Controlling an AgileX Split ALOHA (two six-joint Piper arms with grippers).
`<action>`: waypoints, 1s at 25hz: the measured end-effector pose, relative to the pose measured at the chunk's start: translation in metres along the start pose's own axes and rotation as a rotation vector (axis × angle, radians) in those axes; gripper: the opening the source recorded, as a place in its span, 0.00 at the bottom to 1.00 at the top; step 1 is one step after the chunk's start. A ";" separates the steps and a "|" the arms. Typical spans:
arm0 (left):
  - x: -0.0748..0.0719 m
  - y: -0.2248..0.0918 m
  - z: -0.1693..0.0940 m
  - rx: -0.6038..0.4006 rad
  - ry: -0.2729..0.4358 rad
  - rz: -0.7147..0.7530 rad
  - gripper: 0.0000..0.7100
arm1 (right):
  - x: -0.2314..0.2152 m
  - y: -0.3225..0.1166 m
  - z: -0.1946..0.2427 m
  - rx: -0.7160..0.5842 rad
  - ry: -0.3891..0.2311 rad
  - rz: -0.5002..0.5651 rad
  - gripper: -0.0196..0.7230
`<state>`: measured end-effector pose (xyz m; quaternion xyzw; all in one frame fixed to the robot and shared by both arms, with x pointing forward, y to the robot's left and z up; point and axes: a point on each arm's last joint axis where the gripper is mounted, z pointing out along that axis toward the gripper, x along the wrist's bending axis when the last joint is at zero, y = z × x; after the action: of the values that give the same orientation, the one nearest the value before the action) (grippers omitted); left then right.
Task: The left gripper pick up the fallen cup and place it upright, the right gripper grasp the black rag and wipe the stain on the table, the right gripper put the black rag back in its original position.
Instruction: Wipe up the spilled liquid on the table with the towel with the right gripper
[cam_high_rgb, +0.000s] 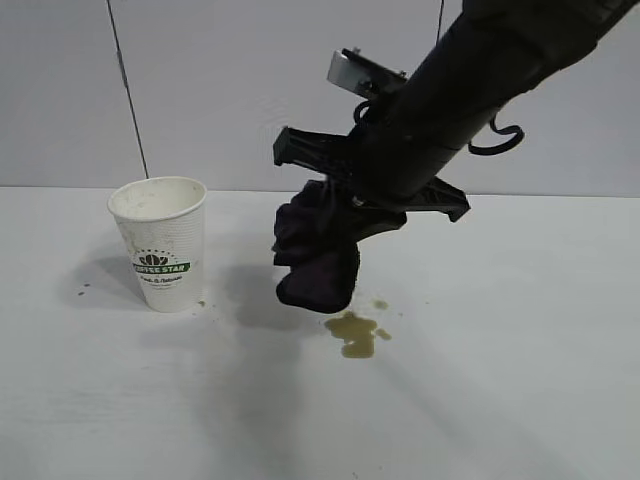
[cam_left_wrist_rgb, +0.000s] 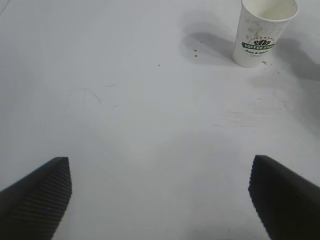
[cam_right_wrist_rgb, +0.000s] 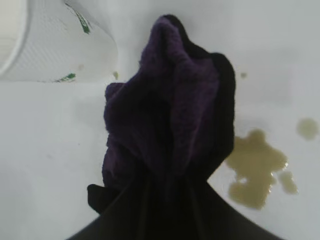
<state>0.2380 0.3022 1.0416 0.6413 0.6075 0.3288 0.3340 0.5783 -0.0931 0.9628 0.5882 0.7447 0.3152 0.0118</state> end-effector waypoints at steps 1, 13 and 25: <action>0.000 0.000 0.000 0.000 0.000 0.000 0.98 | 0.001 -0.002 0.005 0.001 -0.002 0.001 0.15; 0.000 0.000 0.000 0.000 0.000 0.000 0.98 | -0.018 -0.023 0.054 0.095 -0.073 -0.027 0.15; 0.000 0.000 0.000 0.000 0.000 0.000 0.98 | -0.089 -0.018 0.033 0.226 -0.250 0.020 0.15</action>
<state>0.2380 0.3022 1.0416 0.6413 0.6075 0.3288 0.3340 0.6032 -0.1583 0.8964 0.6276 0.7623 0.1541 0.0349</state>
